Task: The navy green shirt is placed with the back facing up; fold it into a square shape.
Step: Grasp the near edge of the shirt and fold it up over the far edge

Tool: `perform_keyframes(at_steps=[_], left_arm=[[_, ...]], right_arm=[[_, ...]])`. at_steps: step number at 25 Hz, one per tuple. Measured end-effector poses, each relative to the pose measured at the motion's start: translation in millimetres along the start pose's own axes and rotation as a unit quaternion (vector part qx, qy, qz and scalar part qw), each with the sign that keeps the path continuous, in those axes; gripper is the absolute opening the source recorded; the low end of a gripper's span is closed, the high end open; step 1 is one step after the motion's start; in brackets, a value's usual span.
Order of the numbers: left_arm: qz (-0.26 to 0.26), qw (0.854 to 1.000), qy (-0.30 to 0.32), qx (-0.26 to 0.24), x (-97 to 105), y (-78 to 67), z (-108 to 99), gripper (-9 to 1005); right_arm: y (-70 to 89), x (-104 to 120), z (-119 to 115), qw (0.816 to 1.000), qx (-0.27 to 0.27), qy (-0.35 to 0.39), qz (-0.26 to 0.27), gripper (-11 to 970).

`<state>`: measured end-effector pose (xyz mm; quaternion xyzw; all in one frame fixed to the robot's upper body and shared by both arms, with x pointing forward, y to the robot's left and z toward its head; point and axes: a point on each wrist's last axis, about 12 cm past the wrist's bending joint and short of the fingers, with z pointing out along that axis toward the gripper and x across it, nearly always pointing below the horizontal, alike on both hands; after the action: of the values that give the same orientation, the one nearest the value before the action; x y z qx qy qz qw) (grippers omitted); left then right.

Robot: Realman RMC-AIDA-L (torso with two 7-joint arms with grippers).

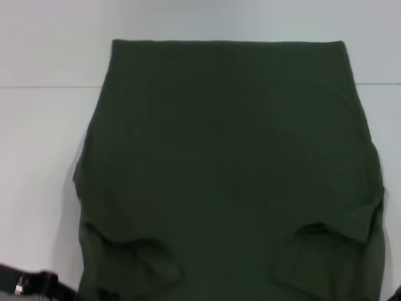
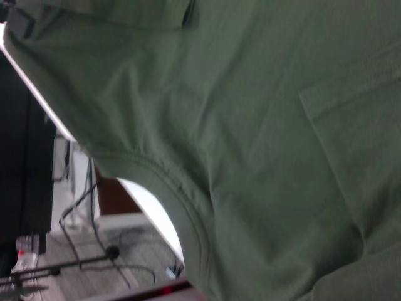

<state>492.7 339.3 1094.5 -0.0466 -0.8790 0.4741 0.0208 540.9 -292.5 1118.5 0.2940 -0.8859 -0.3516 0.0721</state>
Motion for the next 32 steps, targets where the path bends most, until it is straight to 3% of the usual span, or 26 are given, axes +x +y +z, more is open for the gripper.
perform_keyframes(at_steps=[7,13,21,28,32], left_arm=[[-0.009,1.000,0.021,0.013,10,1.2,6,45],[0.026,0.994,-0.081,0.063,-11,-9.8,-7,45],[0.036,0.957,-0.271,0.098,-49,-13.3,-24,45],[0.033,0.917,-0.380,0.116,-66,-4.3,-10,46],[0.045,0.903,-0.414,0.103,-77,-3.5,5,46]], right_arm=[[-2.4,3,3,1.000,0.004,0.000,-0.002,50],[-9.1,1,-18,0.993,-0.009,-0.112,0.025,50],[-24.5,11,-68,0.939,-0.023,-0.338,0.066,49],[-47.5,15,-62,0.886,0.005,-0.451,0.109,49],[-60.1,13,-48,0.862,0.033,-0.490,0.122,50]])
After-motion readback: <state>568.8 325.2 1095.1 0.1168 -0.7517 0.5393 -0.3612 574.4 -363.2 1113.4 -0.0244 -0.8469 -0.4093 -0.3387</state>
